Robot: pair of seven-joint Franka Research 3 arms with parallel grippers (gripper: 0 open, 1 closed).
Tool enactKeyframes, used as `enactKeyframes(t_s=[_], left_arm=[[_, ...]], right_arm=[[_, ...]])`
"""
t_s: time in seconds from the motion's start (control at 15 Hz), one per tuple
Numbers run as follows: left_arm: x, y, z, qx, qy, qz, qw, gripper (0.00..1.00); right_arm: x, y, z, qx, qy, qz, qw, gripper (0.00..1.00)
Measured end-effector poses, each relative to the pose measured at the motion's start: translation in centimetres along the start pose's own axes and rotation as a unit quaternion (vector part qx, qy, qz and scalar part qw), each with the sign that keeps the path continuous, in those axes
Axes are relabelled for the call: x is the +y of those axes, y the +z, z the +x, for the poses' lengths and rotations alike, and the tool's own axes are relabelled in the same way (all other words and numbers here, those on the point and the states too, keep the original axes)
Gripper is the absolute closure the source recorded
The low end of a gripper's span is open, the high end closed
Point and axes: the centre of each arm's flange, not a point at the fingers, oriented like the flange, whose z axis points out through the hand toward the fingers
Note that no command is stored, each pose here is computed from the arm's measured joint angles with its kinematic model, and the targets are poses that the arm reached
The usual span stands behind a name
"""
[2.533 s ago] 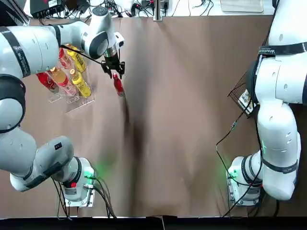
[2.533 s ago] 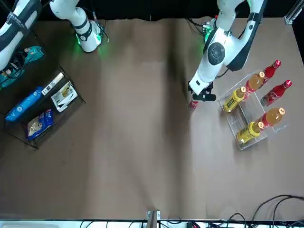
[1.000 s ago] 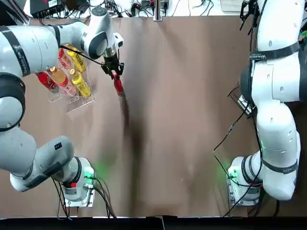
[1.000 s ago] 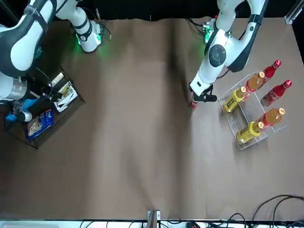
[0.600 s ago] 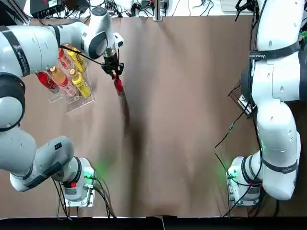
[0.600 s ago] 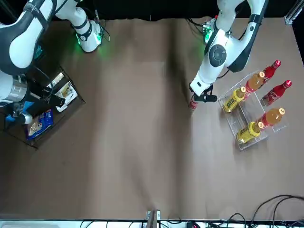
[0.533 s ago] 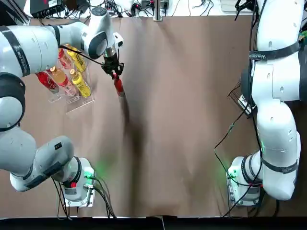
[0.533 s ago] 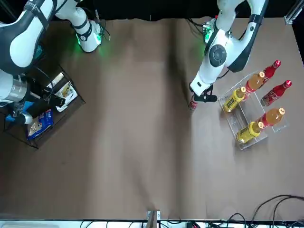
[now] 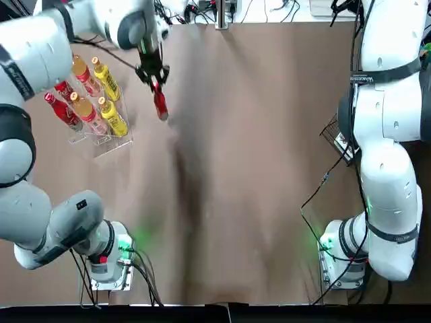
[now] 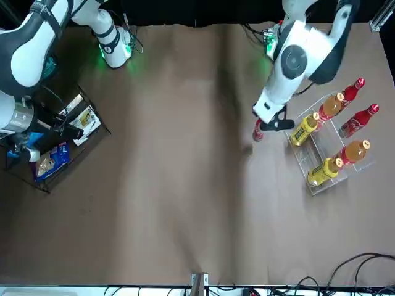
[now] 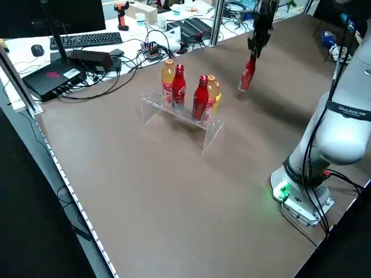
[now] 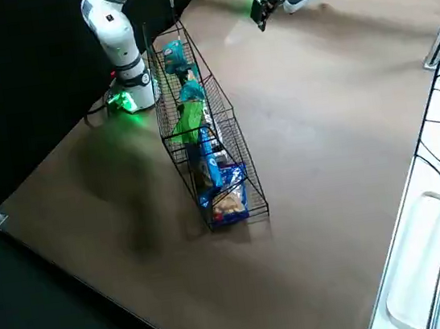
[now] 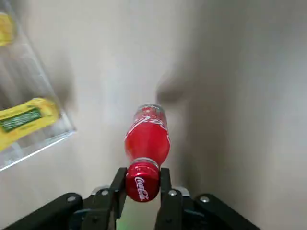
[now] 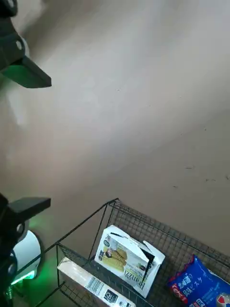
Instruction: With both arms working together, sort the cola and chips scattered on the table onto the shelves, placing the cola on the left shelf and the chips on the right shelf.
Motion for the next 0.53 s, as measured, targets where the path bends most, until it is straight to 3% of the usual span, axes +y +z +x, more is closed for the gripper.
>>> enactKeyframes(t_s=[0.27,0.53], left_arm=[[-5.0,-8.4,1.8,0.004,-0.017,0.003,1.000,0.69],[-13.5,-13.5,3.5,-0.002,0.007,-0.005,1.000,0.69]], right_arm=[[-0.2,-0.1,0.1,0.007,-0.003,0.002,1.000,0.00],[-0.2,0.7,0.9,-0.003,-0.005,0.007,1.000,0.00]])
